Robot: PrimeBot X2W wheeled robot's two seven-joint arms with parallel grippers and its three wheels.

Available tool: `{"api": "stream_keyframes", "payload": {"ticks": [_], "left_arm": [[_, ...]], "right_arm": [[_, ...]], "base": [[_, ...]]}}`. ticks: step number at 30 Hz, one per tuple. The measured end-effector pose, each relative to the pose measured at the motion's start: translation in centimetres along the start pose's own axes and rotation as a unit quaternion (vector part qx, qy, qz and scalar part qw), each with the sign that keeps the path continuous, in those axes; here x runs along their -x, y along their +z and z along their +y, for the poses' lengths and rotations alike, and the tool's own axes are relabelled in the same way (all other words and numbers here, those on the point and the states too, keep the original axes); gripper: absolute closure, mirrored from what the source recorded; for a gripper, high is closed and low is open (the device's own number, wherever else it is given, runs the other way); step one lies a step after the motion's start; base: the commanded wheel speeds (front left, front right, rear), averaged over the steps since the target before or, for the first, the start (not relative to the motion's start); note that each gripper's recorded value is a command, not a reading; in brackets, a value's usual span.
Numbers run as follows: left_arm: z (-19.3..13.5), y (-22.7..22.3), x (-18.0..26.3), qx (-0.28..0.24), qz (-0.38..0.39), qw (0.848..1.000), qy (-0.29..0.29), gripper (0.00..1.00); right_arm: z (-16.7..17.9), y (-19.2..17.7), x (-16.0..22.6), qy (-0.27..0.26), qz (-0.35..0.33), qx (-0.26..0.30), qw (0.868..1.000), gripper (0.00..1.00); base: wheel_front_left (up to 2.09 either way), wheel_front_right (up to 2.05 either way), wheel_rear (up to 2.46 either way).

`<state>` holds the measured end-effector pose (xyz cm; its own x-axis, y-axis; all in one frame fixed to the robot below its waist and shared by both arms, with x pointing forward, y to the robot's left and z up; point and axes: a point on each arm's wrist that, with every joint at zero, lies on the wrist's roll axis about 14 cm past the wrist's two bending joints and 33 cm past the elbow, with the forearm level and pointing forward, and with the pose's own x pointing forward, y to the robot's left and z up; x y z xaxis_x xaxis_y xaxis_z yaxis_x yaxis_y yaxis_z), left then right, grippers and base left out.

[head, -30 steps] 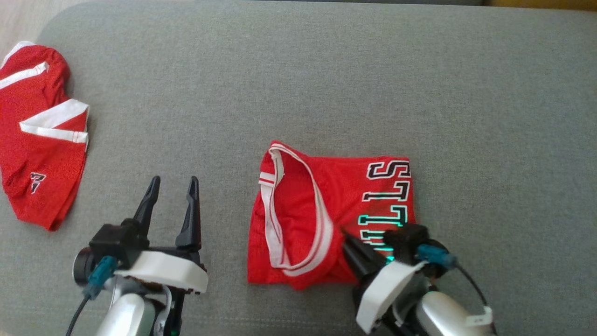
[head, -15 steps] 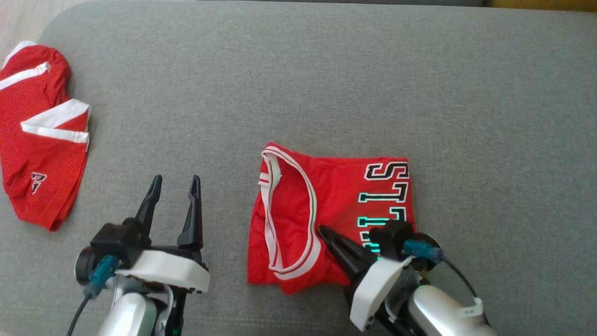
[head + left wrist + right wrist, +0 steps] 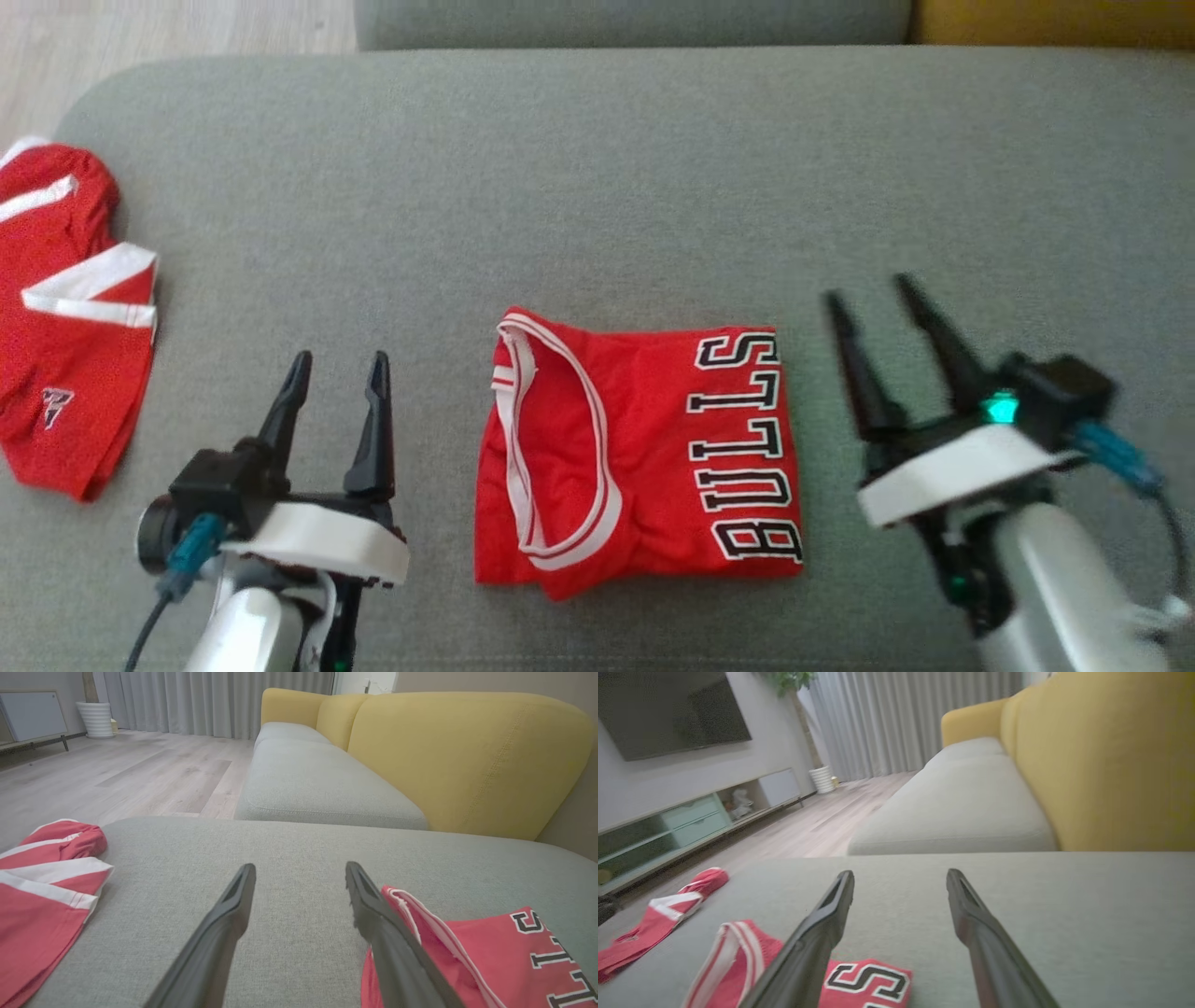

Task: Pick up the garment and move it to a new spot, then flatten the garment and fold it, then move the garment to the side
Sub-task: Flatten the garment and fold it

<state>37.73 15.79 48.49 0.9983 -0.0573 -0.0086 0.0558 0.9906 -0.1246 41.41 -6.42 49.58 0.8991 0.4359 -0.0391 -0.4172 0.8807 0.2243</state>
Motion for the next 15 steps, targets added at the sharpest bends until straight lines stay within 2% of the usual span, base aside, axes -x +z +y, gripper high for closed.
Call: {"api": "stream_keyframes", "payload": {"ticks": [7,15], "left_arm": [[0.2,0.9,0.7,-0.013,-0.012,1.000,-0.005,0.00],[0.0,1.1,2.4,-0.017,-0.010,1.000,-0.007,0.00]], "right_arm": [[-5.3,3.6,4.1,-0.106,-0.043,0.042,0.993,0.00],[-6.2,3.7,8.2,-0.149,-0.027,0.056,0.987,0.00]], "base": [[0.00,0.00,0.00],[0.00,0.00,0.00]]}}
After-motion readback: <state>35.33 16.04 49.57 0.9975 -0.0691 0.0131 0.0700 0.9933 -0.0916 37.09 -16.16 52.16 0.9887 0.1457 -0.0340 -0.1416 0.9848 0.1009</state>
